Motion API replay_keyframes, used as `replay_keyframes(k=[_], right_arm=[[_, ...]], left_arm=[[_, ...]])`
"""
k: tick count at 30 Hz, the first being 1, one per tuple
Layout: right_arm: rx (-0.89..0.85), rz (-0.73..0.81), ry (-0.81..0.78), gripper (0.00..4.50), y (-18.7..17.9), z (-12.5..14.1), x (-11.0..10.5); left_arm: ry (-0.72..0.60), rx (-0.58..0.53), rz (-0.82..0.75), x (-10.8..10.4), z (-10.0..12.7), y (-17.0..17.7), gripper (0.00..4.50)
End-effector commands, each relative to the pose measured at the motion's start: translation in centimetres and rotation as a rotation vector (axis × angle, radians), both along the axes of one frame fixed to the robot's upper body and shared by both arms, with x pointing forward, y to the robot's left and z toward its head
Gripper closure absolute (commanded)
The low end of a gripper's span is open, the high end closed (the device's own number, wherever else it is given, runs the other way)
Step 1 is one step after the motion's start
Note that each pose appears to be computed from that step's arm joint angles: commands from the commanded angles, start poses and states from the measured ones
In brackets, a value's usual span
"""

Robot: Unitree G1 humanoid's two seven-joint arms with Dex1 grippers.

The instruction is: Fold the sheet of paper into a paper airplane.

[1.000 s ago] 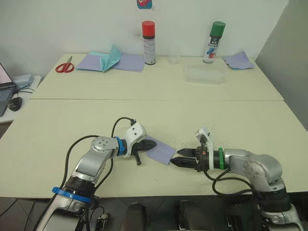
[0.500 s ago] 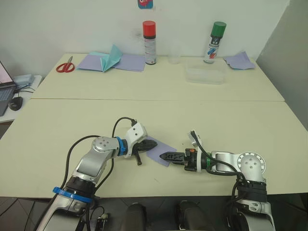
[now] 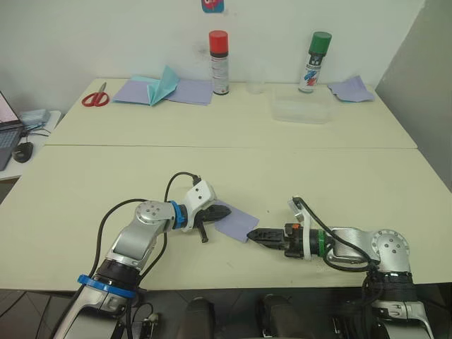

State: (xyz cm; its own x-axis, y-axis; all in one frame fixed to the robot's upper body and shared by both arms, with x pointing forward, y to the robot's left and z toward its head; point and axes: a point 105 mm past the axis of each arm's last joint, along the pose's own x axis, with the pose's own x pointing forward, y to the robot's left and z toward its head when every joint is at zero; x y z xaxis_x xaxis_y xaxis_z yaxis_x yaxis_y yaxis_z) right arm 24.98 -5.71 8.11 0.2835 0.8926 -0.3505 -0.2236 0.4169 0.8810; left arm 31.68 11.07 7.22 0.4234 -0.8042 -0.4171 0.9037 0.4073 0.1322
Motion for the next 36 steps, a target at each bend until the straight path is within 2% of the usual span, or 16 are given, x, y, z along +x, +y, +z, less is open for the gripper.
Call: replay_keyframes(k=[1,3,6,14,15,28,36], right_arm=[[0.044,-0.027,0.017,0.77,1.1,1.0,0.6],[0.040,-0.032,0.028,0.77,1.4,1.0,0.6],[0.048,-0.025,0.038,1.28,1.8,1.1,0.4],[0.031,-0.038,0.049,4.23,1.5,0.8,0.1],[0.025,-0.040,0.048,4.46,1.5,0.8,0.1],[-0.058,0.071,-0.054,4.46,-0.9,1.5,1.6],[-0.058,0.100,-0.032,4.46,-1.0,1.0,0.8]], left_arm=[[0.019,0.023,-0.006,-0.2,-0.8,-0.2,4.50],[0.018,0.025,-0.007,-0.2,-0.8,-0.2,4.50],[0.014,0.026,-0.008,0.0,-0.8,-0.2,4.50],[0.013,0.025,-0.010,0.0,-0.8,-0.3,4.50],[0.013,0.024,-0.012,-0.1,-0.7,-0.3,4.50],[-0.008,0.033,-0.036,0.2,0.1,-0.3,4.50],[-0.007,0.034,-0.031,0.2,-0.2,-0.3,4.50]])
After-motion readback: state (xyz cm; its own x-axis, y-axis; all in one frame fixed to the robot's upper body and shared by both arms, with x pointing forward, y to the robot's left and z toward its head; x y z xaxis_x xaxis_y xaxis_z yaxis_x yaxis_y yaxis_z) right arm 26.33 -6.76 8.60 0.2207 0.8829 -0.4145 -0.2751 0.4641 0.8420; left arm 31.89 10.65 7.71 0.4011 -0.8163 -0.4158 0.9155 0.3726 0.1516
